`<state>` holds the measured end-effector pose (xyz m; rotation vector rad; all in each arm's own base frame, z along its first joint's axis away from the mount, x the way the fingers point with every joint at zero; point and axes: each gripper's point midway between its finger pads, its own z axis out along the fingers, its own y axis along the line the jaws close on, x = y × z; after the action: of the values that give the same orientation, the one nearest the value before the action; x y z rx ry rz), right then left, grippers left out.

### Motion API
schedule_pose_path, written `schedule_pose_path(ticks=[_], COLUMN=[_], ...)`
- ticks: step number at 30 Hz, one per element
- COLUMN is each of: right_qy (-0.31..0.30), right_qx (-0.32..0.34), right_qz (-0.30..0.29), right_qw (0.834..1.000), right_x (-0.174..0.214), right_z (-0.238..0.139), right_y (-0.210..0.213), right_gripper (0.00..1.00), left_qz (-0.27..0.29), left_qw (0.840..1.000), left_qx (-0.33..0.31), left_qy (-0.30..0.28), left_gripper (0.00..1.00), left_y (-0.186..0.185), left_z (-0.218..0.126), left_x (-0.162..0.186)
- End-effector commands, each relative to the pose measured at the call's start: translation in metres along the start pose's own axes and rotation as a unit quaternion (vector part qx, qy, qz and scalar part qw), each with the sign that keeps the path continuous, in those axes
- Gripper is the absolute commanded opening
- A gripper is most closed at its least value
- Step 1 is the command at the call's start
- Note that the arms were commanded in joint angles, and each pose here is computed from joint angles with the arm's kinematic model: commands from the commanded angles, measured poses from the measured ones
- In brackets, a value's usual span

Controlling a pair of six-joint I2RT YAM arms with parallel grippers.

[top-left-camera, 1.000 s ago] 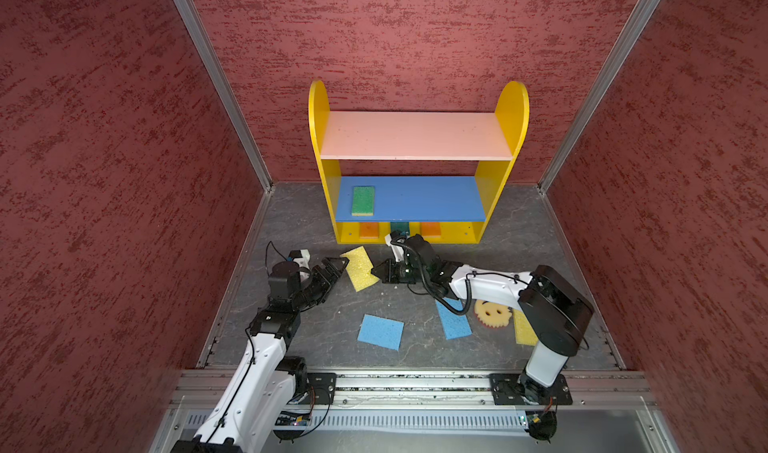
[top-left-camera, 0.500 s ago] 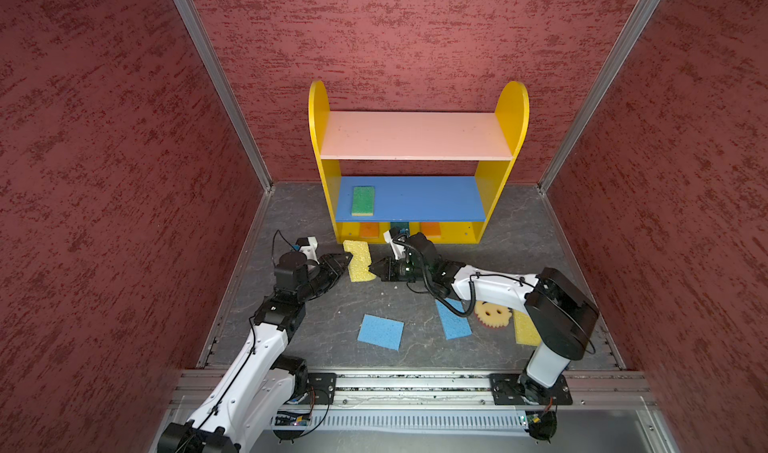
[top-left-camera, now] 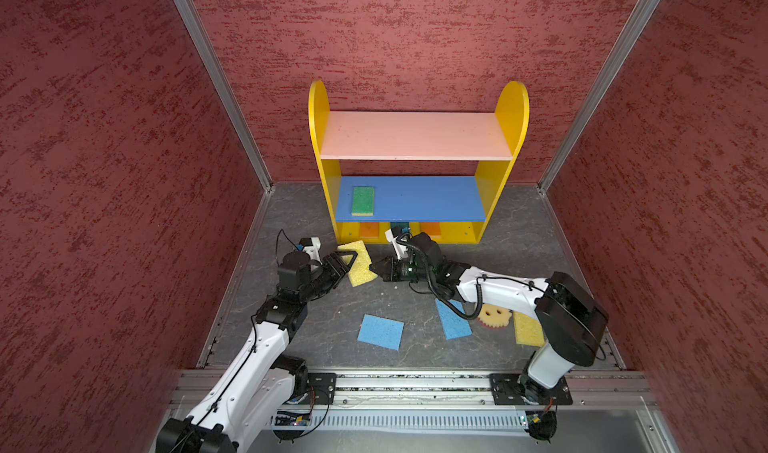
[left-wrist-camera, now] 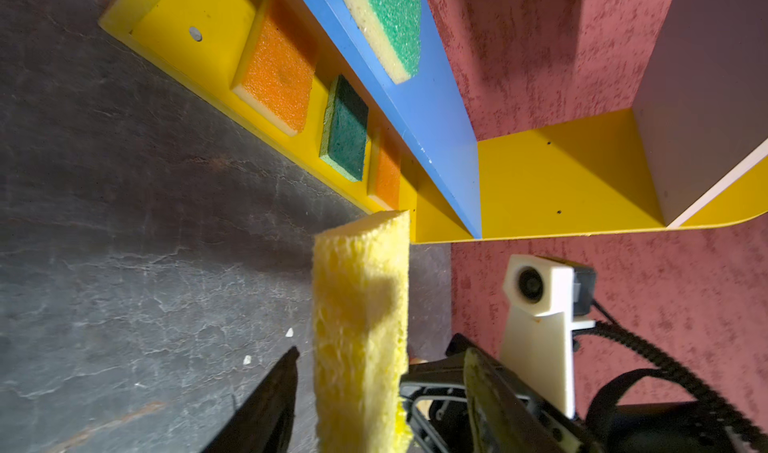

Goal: Place and organize the cleaning sponges onto the shelf
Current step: 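Grasp the upright yellow sponge with the right gripper while the left gripper steadies it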

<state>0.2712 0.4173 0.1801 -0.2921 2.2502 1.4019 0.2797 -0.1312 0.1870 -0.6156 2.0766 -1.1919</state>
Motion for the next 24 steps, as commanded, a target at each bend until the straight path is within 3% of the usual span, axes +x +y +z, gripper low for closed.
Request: schedule_pose_path(ticks=[1,9,12,13,16,18,24], right_qy=[-0.016,-0.010,-0.012,-0.014,-0.024,-0.029,-0.031], right_qx=[-0.017,-0.063,-0.063,-0.060,-0.040,-0.036,-0.064], right_qz=[-0.019,-0.013,-0.009,-0.007,0.006,0.012,0.053], right_qw=[1.000,0.998,0.998,0.998,0.999,0.999,0.996], right_x=[-0.011,-0.007,-0.006,-0.007,-0.008,-0.008,-0.005], right_z=[-0.005,-0.006,-0.006,-0.006,-0.007,-0.008,-0.006], right_y=[0.019,0.033,0.032,0.030,0.022,0.019,0.016], right_gripper=[0.00,0.00,0.00,0.04,0.34,0.43,0.49], left_qz=[0.015,0.021,0.025,0.025,0.023,0.024,0.028], left_qw=[1.000,1.000,1.000,1.000,1.000,1.000,1.000], left_qx=[-0.002,0.003,0.001,0.001,0.001,0.002,0.012], left_qy=[0.001,0.002,0.003,0.004,0.004,0.003,-0.007], left_gripper=[0.66,0.17,0.11,0.10,0.09,0.09,0.10], left_y=[-0.007,-0.012,-0.014,-0.014,-0.014,-0.014,-0.020], left_z=[-0.001,0.001,0.000,0.001,0.001,0.000,-0.004], left_x=[-0.001,-0.002,-0.003,-0.002,-0.002,-0.002,-0.005])
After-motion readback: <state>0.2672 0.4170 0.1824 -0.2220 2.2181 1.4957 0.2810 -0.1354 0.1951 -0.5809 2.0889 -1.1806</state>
